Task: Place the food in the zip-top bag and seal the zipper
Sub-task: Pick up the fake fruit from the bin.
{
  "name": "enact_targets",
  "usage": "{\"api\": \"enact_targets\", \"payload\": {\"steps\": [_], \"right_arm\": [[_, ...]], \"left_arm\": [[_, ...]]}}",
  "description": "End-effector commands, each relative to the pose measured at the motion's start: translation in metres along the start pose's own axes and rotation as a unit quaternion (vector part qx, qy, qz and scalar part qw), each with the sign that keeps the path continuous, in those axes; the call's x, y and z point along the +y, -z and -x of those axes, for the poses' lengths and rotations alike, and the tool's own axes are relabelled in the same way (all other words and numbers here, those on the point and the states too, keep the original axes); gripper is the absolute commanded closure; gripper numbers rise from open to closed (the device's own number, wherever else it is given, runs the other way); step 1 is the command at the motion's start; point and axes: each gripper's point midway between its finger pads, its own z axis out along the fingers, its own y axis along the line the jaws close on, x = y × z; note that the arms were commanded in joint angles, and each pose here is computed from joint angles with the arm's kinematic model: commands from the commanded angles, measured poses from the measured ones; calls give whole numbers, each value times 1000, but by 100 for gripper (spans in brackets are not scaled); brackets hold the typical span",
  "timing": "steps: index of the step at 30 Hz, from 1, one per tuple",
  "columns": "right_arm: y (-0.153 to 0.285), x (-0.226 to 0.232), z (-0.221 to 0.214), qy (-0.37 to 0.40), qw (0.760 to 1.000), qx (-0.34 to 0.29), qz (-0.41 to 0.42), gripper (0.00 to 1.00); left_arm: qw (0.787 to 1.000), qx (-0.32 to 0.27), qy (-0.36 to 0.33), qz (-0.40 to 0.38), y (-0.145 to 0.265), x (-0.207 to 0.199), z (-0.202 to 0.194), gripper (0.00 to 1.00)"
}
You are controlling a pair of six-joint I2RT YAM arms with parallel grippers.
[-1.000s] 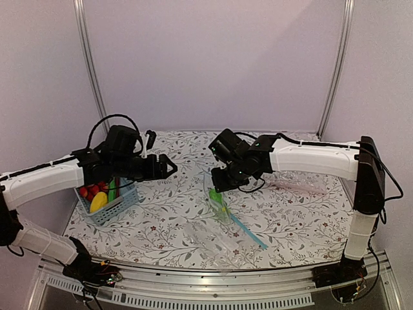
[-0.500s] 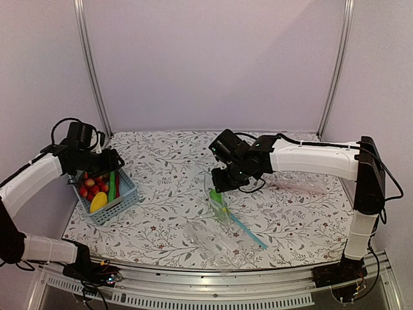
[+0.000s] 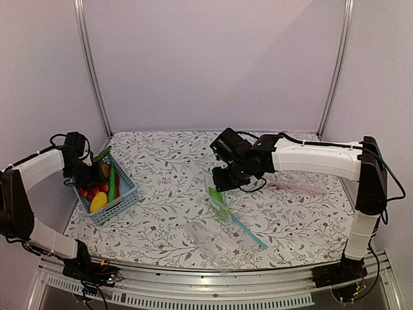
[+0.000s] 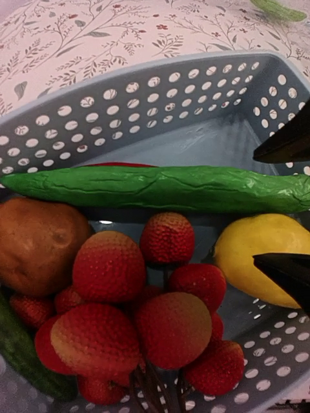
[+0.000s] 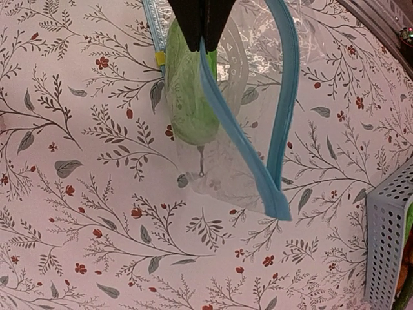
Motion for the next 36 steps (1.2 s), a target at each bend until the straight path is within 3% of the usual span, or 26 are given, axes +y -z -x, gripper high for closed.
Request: {"api": "enact_targets", "payload": {"steps": [1,10,18,21,26,36], "right_arm": [[12,1,8,-6,1000,-19,9,100],[15,-3,7,-5,1000,-24,8,100],[16,-1,9,-7,1000,-27,14,100],[16,-1,9,-7,999,-27,16,100],[15,0,9,-8,999,-27,18,100],[15,-1,9,-10,999,-28,17,100]], "left_arm": [[999,29,13,26,-13,17,-10,53],[993,73,10,94,-24,42,-18,55],[992,56,26,114,-11,51,-27,31],[991,67,26,112,-11,52,-35,26],[991,90,28,96,-18,47,-45,26],[991,129,2,39,-34,17,-56,37]]}}
